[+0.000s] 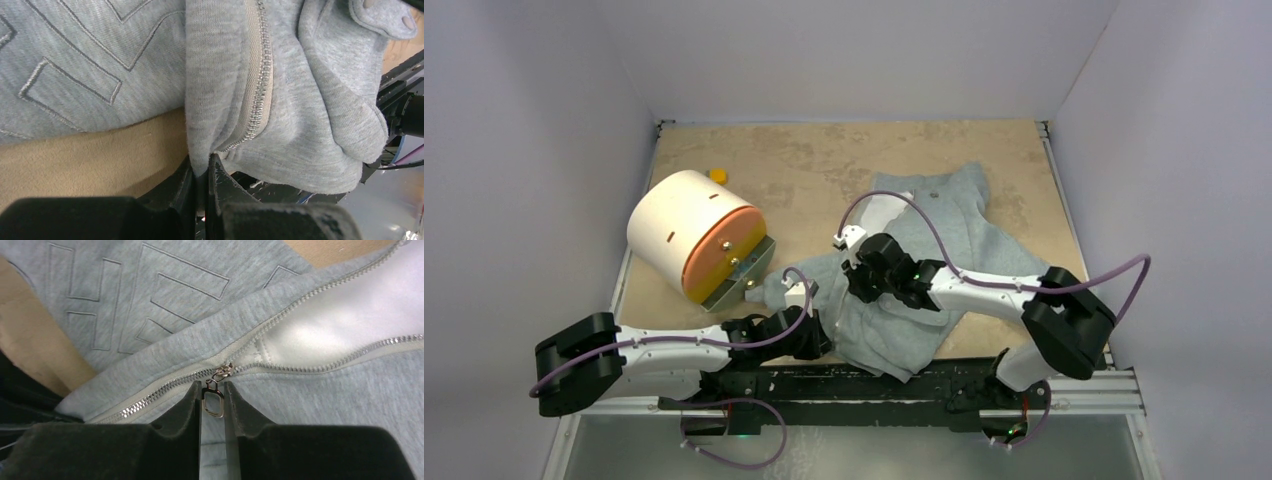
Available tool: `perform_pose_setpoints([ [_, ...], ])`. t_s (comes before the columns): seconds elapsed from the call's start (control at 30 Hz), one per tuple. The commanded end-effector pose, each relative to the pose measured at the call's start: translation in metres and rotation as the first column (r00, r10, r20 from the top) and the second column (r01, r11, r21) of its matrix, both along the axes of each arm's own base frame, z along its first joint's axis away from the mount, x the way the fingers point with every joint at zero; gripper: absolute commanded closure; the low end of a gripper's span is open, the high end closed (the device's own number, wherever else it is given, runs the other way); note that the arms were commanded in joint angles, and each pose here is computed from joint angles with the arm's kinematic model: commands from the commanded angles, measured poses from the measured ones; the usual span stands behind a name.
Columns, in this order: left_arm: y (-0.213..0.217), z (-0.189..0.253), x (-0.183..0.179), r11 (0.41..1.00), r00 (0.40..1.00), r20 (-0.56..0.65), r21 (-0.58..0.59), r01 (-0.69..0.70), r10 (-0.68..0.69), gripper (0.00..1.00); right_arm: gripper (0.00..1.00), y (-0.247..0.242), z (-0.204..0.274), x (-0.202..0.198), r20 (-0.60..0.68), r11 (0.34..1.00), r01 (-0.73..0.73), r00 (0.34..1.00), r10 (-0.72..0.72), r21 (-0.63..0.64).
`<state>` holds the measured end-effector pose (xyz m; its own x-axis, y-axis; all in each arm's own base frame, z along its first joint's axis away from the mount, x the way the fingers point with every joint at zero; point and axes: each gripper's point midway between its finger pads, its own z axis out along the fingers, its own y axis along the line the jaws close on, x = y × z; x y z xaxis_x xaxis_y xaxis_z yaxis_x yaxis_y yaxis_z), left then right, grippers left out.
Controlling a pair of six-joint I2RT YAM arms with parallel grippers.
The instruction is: Zip up the jacket
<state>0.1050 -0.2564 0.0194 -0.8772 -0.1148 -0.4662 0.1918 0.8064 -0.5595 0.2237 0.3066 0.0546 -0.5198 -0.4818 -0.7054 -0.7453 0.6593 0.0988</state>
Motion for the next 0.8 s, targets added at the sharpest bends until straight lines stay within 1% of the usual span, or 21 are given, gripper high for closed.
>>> perform_pose_setpoints([
  [0.0,0.006,-0.013,-0.006,1.000,0.999,-0.035,0.027,-0.001,0.002,1.00,1.00,0.001,0.023,-0.013,-0.044,0.998,0.006,0.999,-0.003,0.070],
  [0.17,0.005,-0.015,-0.006,0.999,0.999,-0.040,0.037,0.007,-0.006,1.00,1.00,0.007,0.033,-0.023,-0.095,0.992,0.008,0.995,0.004,0.126],
  [0.43,0.004,-0.019,-0.008,0.998,0.998,-0.051,0.053,0.021,-0.019,1.00,1.00,0.009,0.047,-0.015,-0.206,0.964,0.131,0.975,-0.083,0.230],
  [0.5,0.004,-0.020,-0.008,0.998,0.998,-0.055,0.054,0.023,-0.020,1.00,1.00,0.008,0.045,-0.011,-0.222,0.961,0.158,0.969,-0.106,0.227],
  [0.6,0.004,-0.020,-0.009,0.998,0.998,-0.057,0.053,0.025,-0.022,1.00,0.99,0.001,0.040,-0.007,-0.212,0.968,0.170,0.969,-0.130,0.182],
  [0.7,0.005,-0.020,-0.009,0.998,0.998,-0.057,0.053,0.025,-0.022,1.00,0.78,-0.010,0.032,-0.009,-0.213,0.978,0.173,0.966,-0.145,0.118],
  [0.77,0.005,-0.020,-0.009,0.998,0.998,-0.055,0.054,0.025,-0.022,1.00,0.67,-0.011,0.029,-0.012,-0.214,0.984,0.145,0.969,-0.120,0.105],
])
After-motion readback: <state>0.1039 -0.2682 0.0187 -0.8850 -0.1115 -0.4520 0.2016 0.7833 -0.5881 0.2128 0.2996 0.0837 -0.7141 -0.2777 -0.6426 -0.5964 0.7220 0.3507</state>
